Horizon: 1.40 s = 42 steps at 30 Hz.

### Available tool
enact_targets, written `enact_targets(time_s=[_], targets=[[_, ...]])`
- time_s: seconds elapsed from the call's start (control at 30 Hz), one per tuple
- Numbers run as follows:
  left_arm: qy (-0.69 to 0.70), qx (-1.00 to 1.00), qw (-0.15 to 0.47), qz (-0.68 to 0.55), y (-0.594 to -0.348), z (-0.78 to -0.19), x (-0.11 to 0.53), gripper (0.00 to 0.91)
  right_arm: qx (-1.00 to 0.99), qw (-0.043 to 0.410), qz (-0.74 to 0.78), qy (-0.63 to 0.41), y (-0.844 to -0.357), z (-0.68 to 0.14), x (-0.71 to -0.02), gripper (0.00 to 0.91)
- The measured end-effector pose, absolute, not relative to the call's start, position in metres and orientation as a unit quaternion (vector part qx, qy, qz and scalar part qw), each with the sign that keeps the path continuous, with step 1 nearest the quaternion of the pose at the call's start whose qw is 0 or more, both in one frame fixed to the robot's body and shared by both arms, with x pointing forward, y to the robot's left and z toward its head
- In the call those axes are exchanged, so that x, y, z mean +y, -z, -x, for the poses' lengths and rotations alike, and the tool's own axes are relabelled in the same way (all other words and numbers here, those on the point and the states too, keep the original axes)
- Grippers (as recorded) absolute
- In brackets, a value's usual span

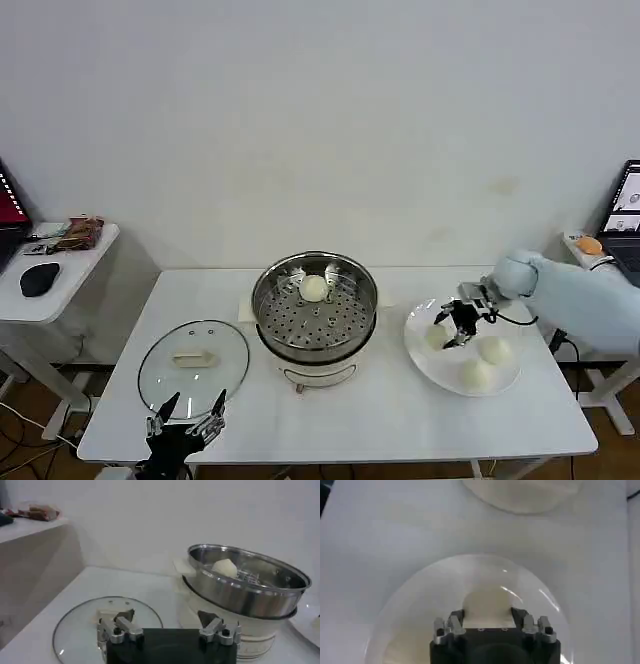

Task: Take steamed baozi put them in steamer then cover it.

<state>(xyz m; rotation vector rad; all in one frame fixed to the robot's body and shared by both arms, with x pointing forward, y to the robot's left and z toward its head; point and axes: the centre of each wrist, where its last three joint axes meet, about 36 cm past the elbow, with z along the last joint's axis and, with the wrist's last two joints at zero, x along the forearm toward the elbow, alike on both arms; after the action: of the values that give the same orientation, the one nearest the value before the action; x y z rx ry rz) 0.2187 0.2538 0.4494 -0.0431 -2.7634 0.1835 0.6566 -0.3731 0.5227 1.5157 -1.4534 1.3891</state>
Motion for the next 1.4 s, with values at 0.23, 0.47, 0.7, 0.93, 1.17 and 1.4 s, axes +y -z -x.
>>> enact_targets(time_s=[0.23, 0.47, 0.7, 0.93, 1.17, 1.4], targets=[[-0.064, -0.980, 0.186, 0.017, -0.449, -0.219, 0.254, 0.907, -0.544, 0.276, -0.575, -0.545, -0.574, -0.660, -0.354, 0.665], [-0.064, -0.981, 0.185, 0.016, -0.449, -0.219, 0.254, 0.907, -0.551, 0.244, -0.577, -0.551, -0.621, -0.660, -0.323, 0.675], [-0.063, -0.981, 0.182, 0.018, -0.451, -0.219, 0.254, 0.907, -0.562, 0.222, -0.580, -0.547, -0.663, -0.656, -0.283, 0.675], [-0.063, -0.982, 0.178, 0.022, -0.451, -0.220, 0.252, 0.907, -0.573, 0.218, -0.582, -0.534, -0.685, -0.656, -0.244, 0.675], [-0.059, -0.983, 0.173, 0.021, -0.452, -0.223, 0.254, 0.907, -0.579, 0.224, -0.587, -0.520, -0.688, -0.659, -0.196, 0.675], [-0.060, -0.984, 0.168, 0.019, -0.453, -0.225, 0.253, 0.907, -0.584, 0.231, -0.593, -0.503, -0.679, -0.662, -0.149, 0.675]])
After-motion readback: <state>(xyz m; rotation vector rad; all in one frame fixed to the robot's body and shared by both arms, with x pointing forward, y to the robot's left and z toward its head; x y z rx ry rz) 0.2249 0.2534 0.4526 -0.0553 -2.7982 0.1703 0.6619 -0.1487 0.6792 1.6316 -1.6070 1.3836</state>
